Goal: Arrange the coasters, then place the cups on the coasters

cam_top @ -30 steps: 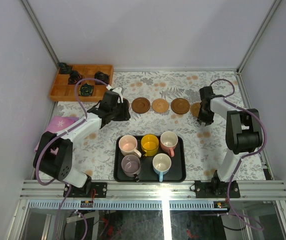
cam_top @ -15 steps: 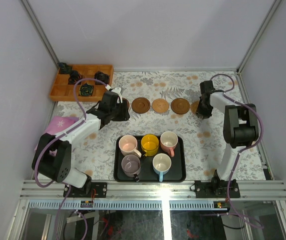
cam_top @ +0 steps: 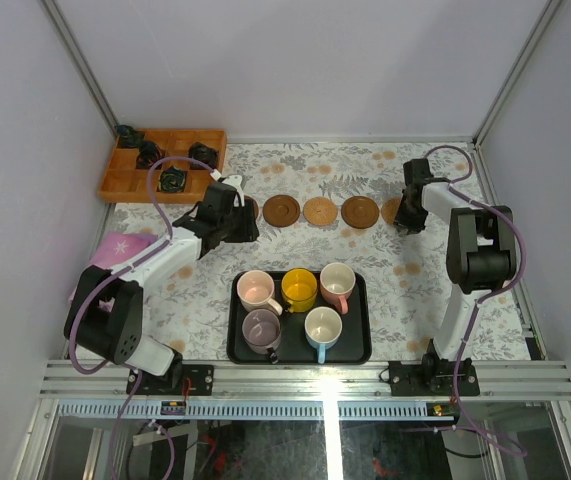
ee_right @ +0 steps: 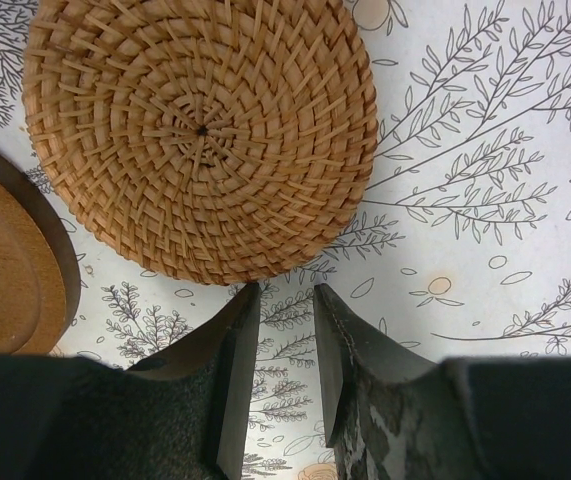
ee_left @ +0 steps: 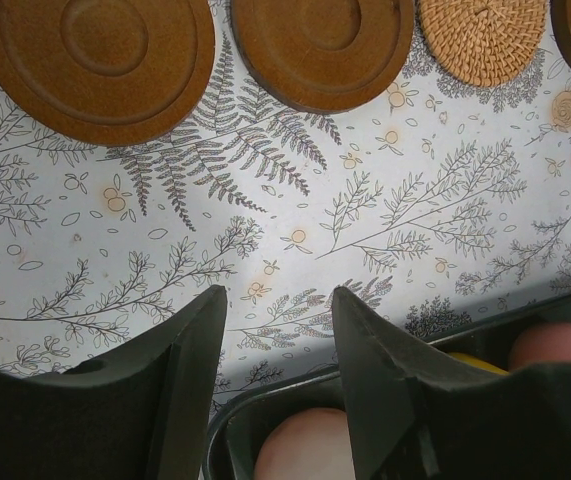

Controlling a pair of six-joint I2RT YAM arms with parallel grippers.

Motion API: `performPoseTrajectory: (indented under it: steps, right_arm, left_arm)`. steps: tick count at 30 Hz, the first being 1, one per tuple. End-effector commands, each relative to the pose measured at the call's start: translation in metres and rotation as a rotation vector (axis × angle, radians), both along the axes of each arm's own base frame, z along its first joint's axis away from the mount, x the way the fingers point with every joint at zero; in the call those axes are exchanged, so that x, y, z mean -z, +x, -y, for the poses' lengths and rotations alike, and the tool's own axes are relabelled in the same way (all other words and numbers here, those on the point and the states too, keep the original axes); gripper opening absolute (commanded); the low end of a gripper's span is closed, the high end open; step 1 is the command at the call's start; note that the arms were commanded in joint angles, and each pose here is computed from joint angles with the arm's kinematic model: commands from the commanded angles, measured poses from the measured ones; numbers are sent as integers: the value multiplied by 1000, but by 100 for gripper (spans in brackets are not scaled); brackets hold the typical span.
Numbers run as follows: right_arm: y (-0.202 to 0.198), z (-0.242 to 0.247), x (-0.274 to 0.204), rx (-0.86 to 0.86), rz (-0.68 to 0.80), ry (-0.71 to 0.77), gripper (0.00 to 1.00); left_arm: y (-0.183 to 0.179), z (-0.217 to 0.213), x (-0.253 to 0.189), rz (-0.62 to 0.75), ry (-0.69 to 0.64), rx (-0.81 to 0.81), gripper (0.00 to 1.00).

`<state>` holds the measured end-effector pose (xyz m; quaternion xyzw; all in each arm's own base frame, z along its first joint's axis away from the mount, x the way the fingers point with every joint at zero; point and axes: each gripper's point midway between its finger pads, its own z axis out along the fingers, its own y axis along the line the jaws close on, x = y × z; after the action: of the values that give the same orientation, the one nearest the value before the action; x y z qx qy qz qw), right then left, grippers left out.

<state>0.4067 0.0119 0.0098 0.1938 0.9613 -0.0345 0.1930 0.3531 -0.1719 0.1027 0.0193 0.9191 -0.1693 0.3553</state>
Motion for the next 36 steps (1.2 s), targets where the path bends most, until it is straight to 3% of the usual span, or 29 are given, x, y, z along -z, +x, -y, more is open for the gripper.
performPoseTrajectory:
  steps: [1,12,21,23,28,36]
  right_arm:
    - [-6,3,24,13,-62,8,35]
    - [-9,5,17,24,-59,4,35]
    - [2,7,-48,-6,77,-8,35]
    - [11,9,-61,-15,111,-18,29]
    - [39,9,-76,-42,155,-35,1]
    - [66,5,-50,-88,121,-27,0]
  left_arm:
    - [11,-2,-7,38,6,-4,47]
    - [10,-3,-8,42,4,-10,47]
    - [8,-2,-10,45,-7,-10,47]
    - [9,-1,-11,48,-14,-8,47]
    - [13,0,-19,73,-24,-13,47]
    - [20,-2,-26,101,-19,-37,47]
